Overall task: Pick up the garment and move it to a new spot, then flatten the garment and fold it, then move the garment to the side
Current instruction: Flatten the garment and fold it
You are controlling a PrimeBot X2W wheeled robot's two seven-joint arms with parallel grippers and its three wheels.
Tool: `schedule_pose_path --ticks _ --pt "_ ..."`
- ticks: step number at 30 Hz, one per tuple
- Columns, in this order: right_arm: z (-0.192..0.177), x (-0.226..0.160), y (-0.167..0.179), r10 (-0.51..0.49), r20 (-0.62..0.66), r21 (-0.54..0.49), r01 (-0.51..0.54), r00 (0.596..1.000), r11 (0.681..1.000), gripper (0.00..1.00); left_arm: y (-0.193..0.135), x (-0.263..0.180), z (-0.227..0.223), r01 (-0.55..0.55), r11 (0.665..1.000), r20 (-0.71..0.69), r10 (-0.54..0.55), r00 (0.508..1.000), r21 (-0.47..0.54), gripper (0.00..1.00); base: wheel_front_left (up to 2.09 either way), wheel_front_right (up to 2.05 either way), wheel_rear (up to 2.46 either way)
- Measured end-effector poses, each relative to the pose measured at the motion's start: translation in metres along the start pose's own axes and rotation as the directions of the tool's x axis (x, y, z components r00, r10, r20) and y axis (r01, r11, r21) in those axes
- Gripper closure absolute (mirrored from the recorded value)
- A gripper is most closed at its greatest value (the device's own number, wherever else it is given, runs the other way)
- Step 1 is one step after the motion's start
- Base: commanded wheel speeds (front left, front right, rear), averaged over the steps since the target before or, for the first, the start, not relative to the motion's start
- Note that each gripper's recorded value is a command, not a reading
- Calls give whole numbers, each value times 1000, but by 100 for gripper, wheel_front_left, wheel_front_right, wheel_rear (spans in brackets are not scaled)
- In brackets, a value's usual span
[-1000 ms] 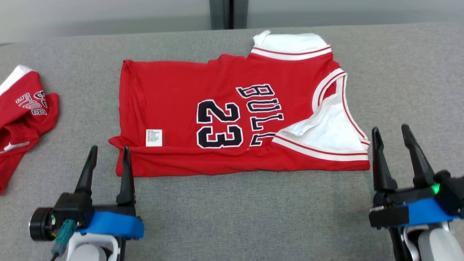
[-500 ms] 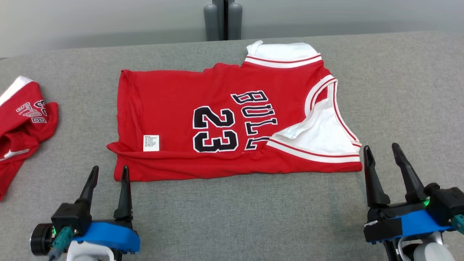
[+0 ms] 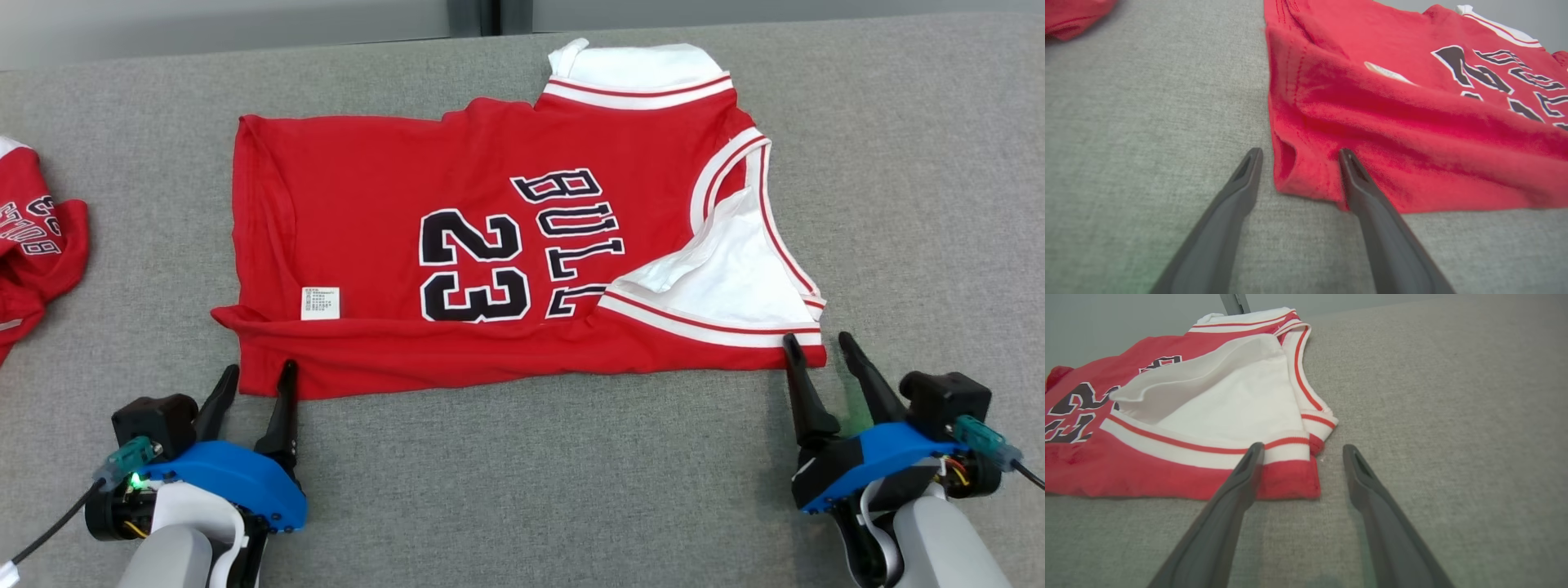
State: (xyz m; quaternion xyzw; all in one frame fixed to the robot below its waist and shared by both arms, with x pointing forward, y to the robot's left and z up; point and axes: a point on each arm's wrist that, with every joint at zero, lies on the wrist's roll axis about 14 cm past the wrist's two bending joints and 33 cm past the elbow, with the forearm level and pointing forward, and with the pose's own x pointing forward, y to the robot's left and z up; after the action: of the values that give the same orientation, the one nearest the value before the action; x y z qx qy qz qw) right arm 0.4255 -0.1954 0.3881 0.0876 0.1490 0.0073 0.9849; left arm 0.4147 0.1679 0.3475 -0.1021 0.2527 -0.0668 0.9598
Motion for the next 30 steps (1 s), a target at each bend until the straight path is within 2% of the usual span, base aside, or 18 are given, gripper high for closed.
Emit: schedule_pose_path --ticks 1,2,3,4,5,13,20,28,29,30 --pt "-5 3 2 5 -22 6 -5 1000 1000 0 0 1 -2 2 1000 -15 -2 1000 -14 5 0 0 0" --pt "-13 7 4 13 -56 20 -12 998 1000 2 0 2 -5 9 999 -40 -10 999 -32 87 0 0 0" --pt "-15 9 6 19 -70 27 -17 997 999 53 0 2 -5 12 999 -47 -13 999 -37 100 0 0 0" --pt "-14 11 8 25 -64 33 -23 998 999 95 1 1 -5 15 999 -48 -17 999 -37 100 0 0 0" --pt "-14 13 10 30 -64 35 -27 998 999 100 0 0 -5 21 999 -48 -23 999 -36 100 0 0 0" --pt "7 10 10 46 18 55 -47 999 997 100 -1 -21 7 31 999 12 -31 999 -14 100 0 0 0" --pt "5 -39 4 22 39 84 -26 999 996 100 -4 -60 0 40 999 -47 -39 998 14 100 0 0 0" --pt "-18 -92 3 -22 -56 123 29 998 992 100 -8 -93 -27 32 999 -154 -38 987 -41 100 0 0 0" --pt "-19 -95 3 -25 -67 122 33 997 992 100 -10 -95 -32 34 998 -168 -41 985 -44 92 0 0 0" --pt "-21 -96 2 -26 -78 123 35 997 992 74 -9 -96 -34 27 999 -172 -35 984 -46 30 0 0 0"
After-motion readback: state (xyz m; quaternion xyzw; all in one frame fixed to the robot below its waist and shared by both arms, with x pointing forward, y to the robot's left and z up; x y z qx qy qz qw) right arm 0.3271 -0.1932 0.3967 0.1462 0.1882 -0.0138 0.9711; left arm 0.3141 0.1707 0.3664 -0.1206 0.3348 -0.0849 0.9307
